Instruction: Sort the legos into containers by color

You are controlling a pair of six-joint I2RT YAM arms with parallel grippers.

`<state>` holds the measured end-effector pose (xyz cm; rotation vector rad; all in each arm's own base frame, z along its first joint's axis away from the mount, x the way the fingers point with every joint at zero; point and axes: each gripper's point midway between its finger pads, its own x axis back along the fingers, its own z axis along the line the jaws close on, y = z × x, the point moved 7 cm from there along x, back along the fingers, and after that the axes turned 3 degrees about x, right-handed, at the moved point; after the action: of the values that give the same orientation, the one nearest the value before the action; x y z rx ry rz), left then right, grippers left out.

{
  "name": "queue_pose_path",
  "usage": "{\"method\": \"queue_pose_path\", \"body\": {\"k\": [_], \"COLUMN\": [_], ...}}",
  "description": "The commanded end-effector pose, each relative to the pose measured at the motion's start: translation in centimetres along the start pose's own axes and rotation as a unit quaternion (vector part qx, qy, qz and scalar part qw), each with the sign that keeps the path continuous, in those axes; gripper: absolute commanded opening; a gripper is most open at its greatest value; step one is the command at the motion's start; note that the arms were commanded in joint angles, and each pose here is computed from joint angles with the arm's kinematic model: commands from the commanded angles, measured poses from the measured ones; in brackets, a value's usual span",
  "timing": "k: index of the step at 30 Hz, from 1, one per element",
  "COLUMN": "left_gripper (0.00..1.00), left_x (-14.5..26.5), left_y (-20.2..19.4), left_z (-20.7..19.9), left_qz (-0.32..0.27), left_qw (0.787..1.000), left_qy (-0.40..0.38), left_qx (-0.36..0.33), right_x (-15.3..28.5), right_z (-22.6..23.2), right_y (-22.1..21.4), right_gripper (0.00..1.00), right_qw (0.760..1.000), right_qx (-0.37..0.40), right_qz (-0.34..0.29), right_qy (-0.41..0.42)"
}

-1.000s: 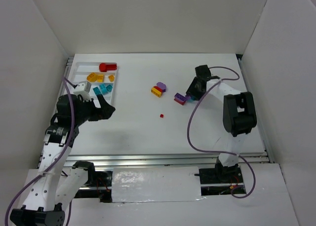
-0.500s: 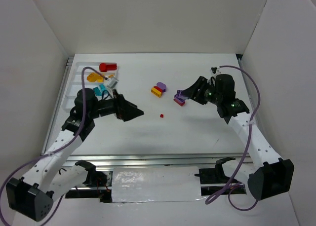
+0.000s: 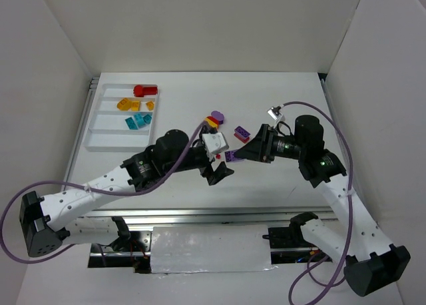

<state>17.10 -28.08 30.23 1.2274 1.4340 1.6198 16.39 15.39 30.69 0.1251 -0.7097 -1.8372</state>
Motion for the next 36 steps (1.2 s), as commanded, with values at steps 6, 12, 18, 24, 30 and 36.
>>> {"method": "queue_pose_path", "body": {"k": [6,12,18,24,30,36], "left_gripper": [0.98,0.73,0.65,0.77,0.23,0.00], "left_x": [1.1,1.3,0.8,0.4,0.4,0.2], "left_y": [3.9,4.2,3.0,2.8,2.7,2.3], "left_z": [-0.8,-1.7,-1.7,-1.9,-1.9,-2.0], "left_qz": [-0.046,-0.047,-0.028,-0.022,-0.016,-0.012], "left_qw": [0.991,0.993,0.994,0.995,0.995,0.996], "left_qy": [0.038,0.006,0.006,-0.003,-0.001,-0.005], "left_qx": [-0.120,-0.111,-0.101,-0.097,-0.096,-0.083], "right_x": [0.4,0.1,-0.3,-0.9,-1.0,-0.9], "right_z": [1.5,2.0,2.5,2.5,2.5,3.4], "right_y": [-2.1,-1.8,-2.0,-2.2,-2.2,-2.2], "right_gripper": [0.00,0.00,0.01,0.01,0.01,0.07], "right_qw": [1.000,1.000,1.000,0.999,0.999,0.999], "right_qx": [0.015,0.014,0.015,0.017,0.018,0.016], "right_qz": [0.022,0.020,0.023,0.032,0.026,0.024], "right_qy": [-0.002,-0.008,0.001,-0.001,-0.002,0.045]}}
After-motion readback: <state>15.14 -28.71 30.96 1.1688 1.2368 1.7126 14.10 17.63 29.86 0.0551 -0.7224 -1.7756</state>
